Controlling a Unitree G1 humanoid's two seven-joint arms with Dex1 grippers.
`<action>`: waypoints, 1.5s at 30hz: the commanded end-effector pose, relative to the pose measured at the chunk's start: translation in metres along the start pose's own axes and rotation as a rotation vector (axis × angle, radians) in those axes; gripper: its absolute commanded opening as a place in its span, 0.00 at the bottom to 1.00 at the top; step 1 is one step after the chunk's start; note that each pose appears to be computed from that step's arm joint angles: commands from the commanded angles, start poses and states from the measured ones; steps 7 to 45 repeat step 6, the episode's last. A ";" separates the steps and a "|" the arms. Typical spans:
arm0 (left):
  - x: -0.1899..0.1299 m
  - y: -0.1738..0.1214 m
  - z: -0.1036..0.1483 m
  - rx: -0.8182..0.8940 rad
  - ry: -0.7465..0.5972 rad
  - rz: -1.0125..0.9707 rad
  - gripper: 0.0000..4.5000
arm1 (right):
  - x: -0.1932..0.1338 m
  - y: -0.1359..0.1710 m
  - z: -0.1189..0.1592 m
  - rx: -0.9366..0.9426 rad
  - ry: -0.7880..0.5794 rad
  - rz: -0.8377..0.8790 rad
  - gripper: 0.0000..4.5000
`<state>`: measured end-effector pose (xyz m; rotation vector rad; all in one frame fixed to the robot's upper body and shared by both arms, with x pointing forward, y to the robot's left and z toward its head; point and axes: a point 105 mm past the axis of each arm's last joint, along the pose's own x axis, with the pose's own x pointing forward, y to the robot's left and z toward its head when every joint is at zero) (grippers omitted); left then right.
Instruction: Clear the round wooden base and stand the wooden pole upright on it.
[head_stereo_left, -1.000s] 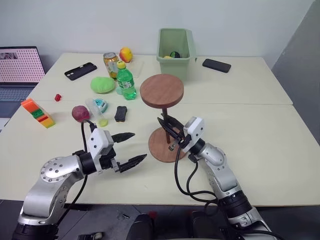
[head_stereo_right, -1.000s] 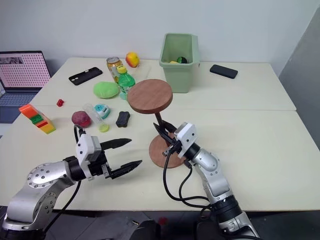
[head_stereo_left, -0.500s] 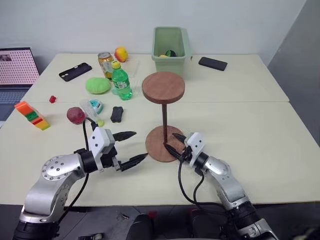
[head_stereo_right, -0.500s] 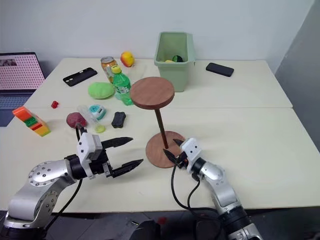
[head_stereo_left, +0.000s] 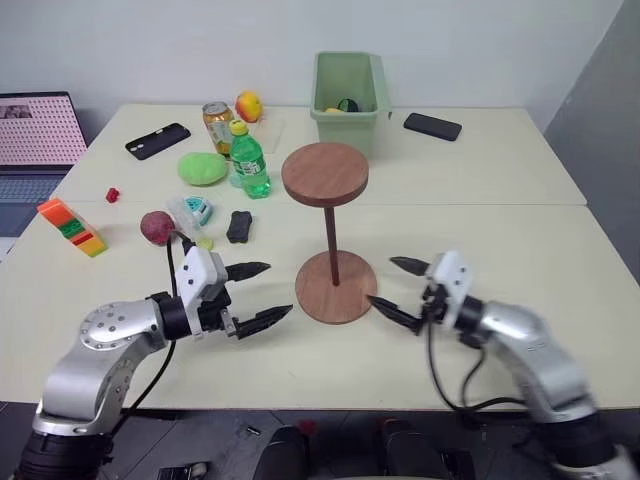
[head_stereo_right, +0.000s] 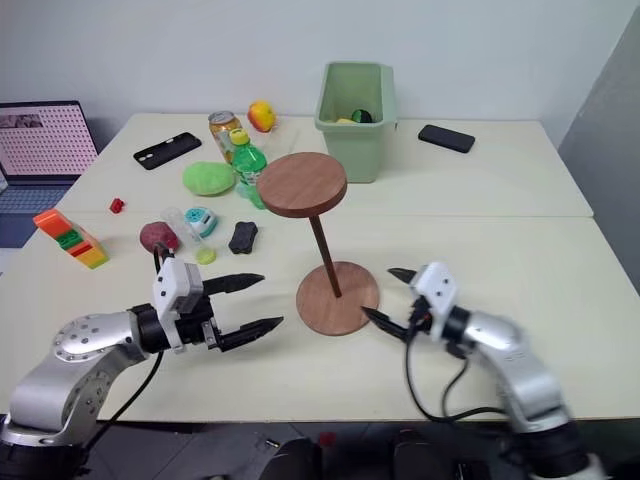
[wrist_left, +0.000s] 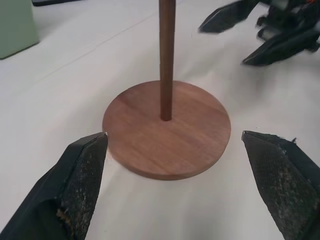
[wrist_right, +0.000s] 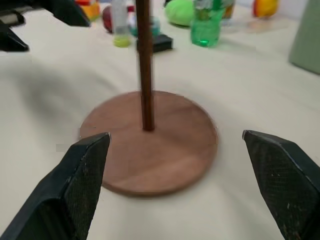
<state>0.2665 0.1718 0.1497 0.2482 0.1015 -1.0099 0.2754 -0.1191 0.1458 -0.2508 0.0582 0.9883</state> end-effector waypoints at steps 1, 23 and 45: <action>-0.002 0.003 0.016 0.038 -0.023 -0.018 1.00 | -0.025 0.014 0.027 0.000 0.013 0.141 0.99; -0.002 0.005 0.024 0.074 -0.035 -0.055 1.00 | -0.047 0.020 0.039 -0.004 0.074 0.214 0.99; -0.002 0.005 0.024 0.074 -0.035 -0.055 1.00 | -0.047 0.020 0.039 -0.004 0.074 0.214 0.99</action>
